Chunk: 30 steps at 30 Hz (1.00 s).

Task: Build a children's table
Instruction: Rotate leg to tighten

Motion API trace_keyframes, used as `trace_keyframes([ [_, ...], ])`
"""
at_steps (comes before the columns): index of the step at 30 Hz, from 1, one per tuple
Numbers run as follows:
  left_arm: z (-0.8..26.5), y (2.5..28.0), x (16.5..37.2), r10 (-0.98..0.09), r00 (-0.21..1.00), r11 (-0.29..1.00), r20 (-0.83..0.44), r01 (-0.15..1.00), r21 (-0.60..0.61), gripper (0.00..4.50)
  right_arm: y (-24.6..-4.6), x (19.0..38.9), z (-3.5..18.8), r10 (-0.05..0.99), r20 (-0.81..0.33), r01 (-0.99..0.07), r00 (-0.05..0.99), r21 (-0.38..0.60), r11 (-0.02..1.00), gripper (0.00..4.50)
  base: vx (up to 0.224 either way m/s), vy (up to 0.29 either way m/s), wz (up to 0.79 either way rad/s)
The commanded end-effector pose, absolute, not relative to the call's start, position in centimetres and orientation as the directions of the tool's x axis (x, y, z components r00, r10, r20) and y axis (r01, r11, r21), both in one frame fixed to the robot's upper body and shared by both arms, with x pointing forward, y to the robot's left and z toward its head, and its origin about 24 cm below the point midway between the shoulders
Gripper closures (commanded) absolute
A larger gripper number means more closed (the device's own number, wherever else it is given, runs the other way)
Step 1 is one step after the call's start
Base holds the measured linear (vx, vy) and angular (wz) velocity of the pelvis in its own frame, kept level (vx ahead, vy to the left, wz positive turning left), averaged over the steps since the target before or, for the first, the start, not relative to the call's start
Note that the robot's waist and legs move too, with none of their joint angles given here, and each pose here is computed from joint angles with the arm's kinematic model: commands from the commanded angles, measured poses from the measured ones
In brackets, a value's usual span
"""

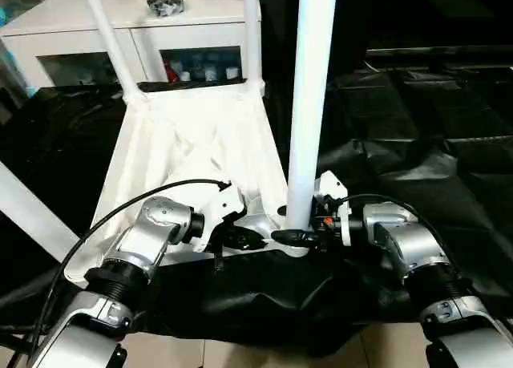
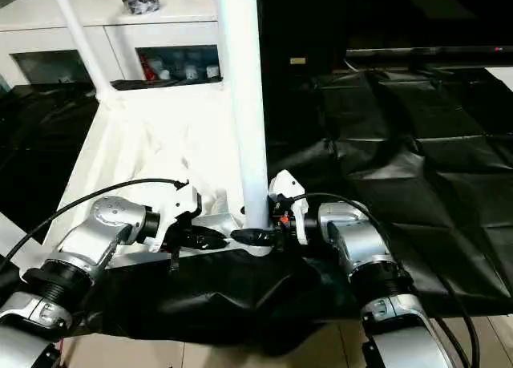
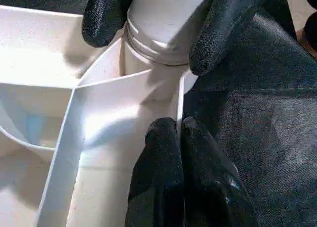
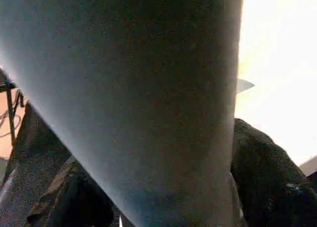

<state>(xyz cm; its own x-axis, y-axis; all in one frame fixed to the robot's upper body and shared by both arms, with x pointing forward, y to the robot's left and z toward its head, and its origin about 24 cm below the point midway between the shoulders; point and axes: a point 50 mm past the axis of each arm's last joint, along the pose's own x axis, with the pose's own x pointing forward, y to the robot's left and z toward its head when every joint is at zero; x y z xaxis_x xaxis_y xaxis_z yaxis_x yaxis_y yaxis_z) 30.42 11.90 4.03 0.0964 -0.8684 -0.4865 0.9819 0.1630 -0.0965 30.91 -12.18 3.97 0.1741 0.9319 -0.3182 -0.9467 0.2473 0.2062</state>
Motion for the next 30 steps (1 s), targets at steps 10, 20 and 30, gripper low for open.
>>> trace_keyframes([
  [10,4.4,8.6,31.9,-0.836,0.351,0.398,-0.422,0.917,-0.028,4.5,-7.2,31.5,1.7,0.855,-0.293,-0.838,0.428,0.228,0.497,1.92,0.0,0.0,0.0],
  [20,4.8,5.4,31.8,-0.832,0.427,0.473,-0.354,0.879,-0.051,4.5,-5.9,32.8,1.1,0.718,-0.33,-0.68,0.613,0.244,0.692,1.38,0.0,0.0,0.0],
  [30,4.9,7.6,31.8,-0.85,0.358,0.398,-0.385,0.917,-0.026,4.5,-6.4,31.7,2.7,0.904,-0.267,-0.901,0.333,0.194,0.388,0.76,0.0,0.0,0.0],
])
